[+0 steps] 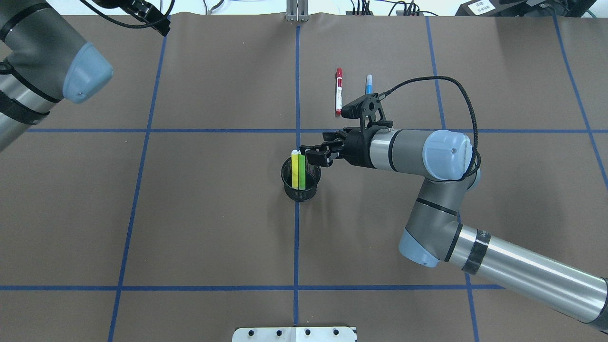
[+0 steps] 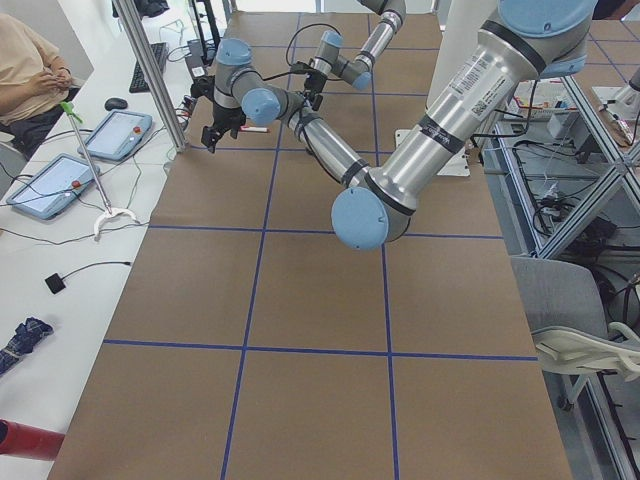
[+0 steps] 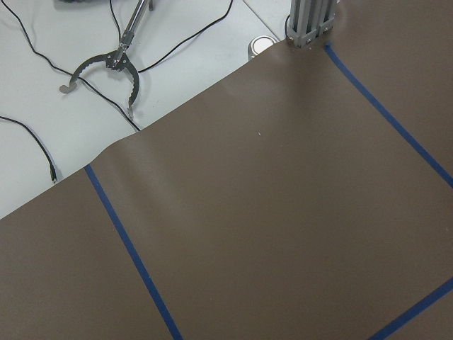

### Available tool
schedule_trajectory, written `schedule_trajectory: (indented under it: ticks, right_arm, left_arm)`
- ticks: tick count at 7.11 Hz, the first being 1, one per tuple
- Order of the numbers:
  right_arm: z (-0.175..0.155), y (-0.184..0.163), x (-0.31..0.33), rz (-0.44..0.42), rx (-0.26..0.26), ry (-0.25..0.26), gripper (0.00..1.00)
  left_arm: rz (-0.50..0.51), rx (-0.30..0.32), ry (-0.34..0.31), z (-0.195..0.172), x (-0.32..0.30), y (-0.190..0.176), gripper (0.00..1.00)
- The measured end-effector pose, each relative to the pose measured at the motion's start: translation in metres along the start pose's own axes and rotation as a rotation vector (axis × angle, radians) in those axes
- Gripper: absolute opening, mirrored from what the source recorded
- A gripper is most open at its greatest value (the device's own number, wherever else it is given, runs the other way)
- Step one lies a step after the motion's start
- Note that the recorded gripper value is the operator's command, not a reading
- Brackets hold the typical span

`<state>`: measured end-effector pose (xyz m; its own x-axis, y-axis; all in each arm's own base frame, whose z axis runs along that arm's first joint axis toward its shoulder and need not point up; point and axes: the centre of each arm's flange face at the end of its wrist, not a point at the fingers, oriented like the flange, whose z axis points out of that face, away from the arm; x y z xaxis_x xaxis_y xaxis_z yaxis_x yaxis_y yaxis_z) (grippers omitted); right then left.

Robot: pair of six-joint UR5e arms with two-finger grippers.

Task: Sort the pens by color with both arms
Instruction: 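Move the right gripper over the black mesh pen cup, then lower the right gripper and grasp the green highlighter in the cup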

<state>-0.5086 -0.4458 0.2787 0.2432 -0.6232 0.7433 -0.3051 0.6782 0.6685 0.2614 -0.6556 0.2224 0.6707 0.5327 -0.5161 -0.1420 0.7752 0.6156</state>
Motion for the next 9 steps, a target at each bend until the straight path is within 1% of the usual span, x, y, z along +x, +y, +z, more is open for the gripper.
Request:
schedule_trajectory:
  ticks: [1,2,5,9]
  right_arm:
    - [0.002,0.003,-0.005,-0.004,0.006,0.002,0.61]
    - [0.006,0.007,-0.010,-0.010,0.014,0.007,0.59]
    - [0.011,0.016,-0.019,-0.034,0.022,0.016,0.54]
    - [0.013,0.018,-0.024,-0.038,0.031,0.016,0.48]
  left_arm:
    - [-0.001,-0.001,0.000,0.001,-0.001,0.001,1.00]
    - [-0.002,-0.002,-0.001,0.001,-0.001,0.002,1.00]
    - [-0.004,-0.003,-0.001,0.003,-0.003,0.005,1.00]
    - [-0.016,-0.007,0.000,0.005,-0.003,0.008,1.00]
